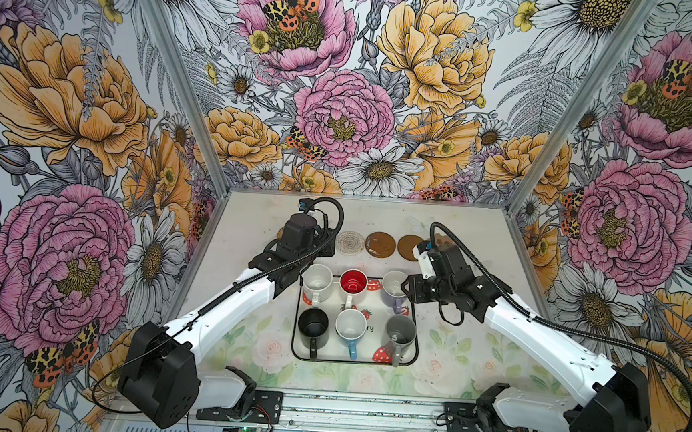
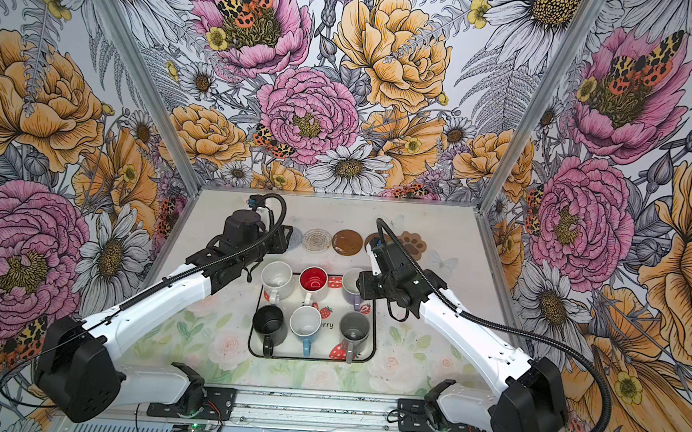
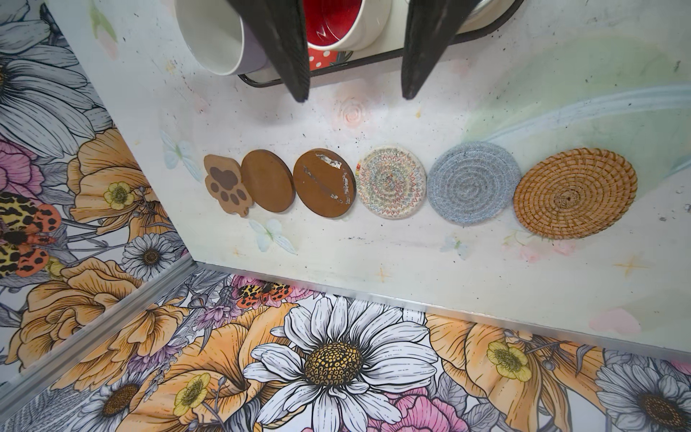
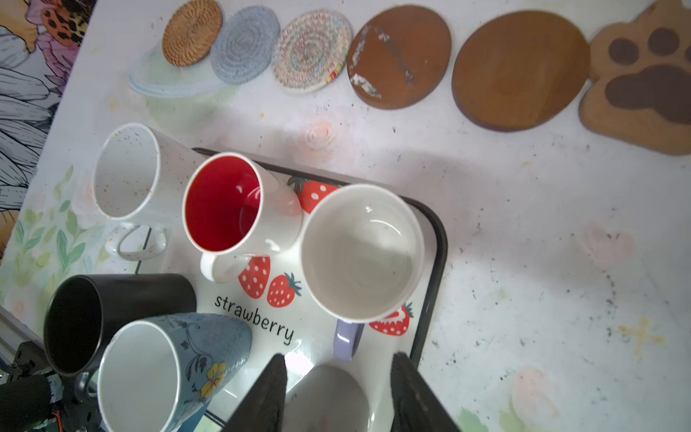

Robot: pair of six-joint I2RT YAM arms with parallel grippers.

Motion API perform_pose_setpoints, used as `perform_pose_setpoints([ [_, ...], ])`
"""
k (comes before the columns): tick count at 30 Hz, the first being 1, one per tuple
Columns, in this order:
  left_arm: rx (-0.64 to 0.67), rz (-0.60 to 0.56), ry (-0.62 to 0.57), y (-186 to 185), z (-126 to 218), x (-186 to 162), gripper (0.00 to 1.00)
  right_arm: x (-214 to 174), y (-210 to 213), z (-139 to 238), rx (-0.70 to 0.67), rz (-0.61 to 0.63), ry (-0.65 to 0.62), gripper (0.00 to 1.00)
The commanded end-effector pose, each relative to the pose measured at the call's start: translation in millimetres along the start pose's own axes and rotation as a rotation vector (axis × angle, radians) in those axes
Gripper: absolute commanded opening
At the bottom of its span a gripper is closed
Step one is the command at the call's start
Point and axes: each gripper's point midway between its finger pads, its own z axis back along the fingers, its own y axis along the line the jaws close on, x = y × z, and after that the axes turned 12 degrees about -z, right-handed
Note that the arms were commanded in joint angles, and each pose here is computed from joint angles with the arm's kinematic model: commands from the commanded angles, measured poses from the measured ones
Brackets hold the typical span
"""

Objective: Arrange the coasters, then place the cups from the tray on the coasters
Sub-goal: 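Swing both grippers back over the mug tray, pointing down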

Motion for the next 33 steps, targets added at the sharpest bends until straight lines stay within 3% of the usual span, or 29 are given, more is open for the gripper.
perform_pose_setpoints([
  [1,-0.003,0.008,-0.048,-2.3,-1.7,8.5,0.43,-7.6,-1.9,-4.2,-0.034,-0.022,0.002,0.49],
  [33,0.013,0.015,-0.025,7.0,-10.8,-3.9,0.44,-31.7,2.1,-32.3,-0.101,-0.068,0.077,0.5],
])
